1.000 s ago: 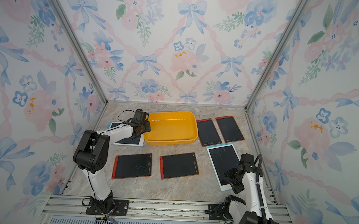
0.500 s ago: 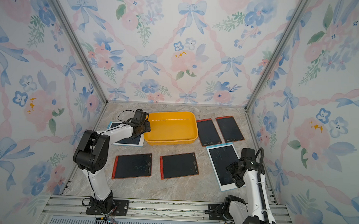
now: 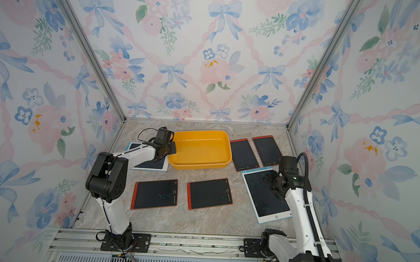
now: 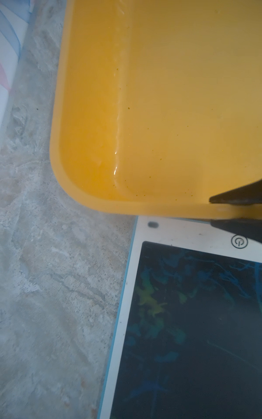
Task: Take out the writing tablet from the storage box
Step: Place the writing tablet at the center of the board, then reset both arms
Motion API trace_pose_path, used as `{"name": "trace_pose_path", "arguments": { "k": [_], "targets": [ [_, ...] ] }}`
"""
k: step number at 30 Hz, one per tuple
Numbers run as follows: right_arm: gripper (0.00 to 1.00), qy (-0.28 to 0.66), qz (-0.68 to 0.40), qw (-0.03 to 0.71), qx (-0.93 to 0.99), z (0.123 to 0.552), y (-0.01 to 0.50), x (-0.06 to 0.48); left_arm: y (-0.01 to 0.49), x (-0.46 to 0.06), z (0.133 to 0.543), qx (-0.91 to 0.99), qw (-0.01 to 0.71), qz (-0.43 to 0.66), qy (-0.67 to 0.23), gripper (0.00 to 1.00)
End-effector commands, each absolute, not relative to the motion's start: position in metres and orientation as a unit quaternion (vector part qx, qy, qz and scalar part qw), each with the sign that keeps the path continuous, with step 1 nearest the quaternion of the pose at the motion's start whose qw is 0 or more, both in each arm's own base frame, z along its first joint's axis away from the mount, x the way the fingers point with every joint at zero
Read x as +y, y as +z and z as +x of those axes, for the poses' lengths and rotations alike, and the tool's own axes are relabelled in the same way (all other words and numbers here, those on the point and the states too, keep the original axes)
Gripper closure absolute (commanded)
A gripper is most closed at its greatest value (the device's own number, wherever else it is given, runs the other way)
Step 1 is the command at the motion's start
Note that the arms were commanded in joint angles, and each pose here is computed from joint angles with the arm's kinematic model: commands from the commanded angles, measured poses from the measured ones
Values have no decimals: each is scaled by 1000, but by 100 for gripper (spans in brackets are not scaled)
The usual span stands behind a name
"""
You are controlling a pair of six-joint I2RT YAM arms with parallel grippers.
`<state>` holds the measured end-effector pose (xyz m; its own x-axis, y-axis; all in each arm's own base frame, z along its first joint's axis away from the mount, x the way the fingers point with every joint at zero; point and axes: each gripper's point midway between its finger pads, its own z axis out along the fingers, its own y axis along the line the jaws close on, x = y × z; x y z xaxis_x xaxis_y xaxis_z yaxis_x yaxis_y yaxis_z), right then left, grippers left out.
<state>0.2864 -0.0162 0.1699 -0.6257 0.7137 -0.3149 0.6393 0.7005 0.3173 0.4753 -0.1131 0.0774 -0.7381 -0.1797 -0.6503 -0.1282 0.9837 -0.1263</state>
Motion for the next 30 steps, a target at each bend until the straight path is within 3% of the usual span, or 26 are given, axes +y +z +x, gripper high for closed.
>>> {"name": "trace_pose_path", "arguments": {
  "k": [1, 3, 13, 24, 30],
  "targets": [
    [29, 91, 347, 235, 903, 314, 182, -8, 96, -112, 476, 926, 367, -75, -36, 95],
    [28, 99, 336, 243, 905, 326, 186, -3, 96, -110, 474, 926, 369, -75, -29, 94],
    [28, 118, 305, 245, 913, 359, 167, 11, 117, -114, 473, 919, 390, -63, -17, 66],
    [28, 127, 260, 263, 920, 372, 174, 10, 171, -108, 471, 900, 432, -49, 12, 50],
    [15, 158, 221, 278, 921, 392, 182, 22, 221, -105, 471, 879, 474, -50, -23, 36]
  ]
}}
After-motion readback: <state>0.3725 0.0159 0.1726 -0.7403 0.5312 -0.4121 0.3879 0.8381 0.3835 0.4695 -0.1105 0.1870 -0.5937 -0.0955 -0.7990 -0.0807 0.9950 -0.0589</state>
